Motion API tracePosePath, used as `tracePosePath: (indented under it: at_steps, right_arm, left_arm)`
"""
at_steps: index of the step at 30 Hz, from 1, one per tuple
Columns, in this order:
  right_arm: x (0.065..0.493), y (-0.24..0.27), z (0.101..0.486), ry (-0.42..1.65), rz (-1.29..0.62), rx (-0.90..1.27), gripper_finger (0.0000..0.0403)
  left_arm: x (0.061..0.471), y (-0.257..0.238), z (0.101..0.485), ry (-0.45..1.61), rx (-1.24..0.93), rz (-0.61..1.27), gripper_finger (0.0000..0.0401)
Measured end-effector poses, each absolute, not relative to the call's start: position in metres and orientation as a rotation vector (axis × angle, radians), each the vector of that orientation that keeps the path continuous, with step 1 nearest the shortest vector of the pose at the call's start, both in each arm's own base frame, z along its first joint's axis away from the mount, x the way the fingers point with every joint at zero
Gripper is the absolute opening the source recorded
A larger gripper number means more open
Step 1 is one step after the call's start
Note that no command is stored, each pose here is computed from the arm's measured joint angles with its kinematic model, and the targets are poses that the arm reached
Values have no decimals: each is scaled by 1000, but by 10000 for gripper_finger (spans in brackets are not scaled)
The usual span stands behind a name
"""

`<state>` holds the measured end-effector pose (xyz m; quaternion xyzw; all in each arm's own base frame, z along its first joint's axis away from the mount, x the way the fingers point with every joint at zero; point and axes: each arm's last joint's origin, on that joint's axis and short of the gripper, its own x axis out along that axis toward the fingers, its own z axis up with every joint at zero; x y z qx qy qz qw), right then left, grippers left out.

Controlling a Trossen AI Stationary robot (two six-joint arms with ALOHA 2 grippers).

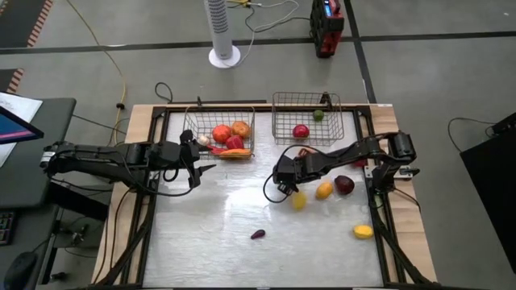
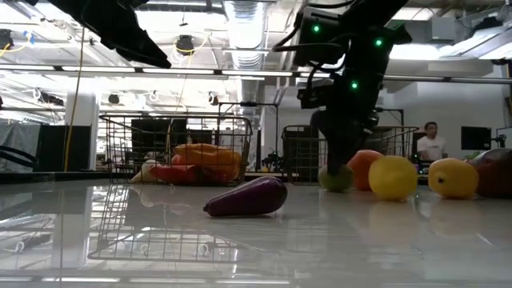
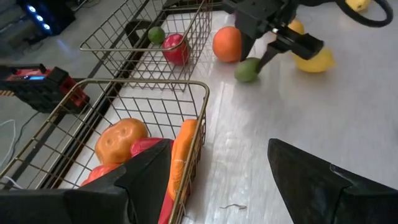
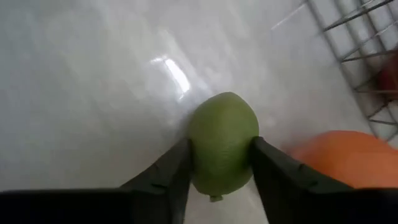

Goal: Sort produce into baskets
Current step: Put the green lime into the right gold wire basket

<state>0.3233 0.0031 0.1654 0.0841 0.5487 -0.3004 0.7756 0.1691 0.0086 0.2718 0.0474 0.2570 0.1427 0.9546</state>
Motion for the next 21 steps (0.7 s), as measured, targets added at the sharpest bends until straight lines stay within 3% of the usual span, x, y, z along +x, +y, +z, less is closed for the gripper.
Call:
tracePosePath:
  at_steps: [7, 21]
  right_arm:
    - [325, 3, 169, 1175, -632, 170, 134]
    - [364, 27, 239, 943, -453, 99, 130]
  left_arm:
    - [158, 9, 279, 516, 98, 290, 256]
    - [127, 8, 295, 396, 60, 270, 256]
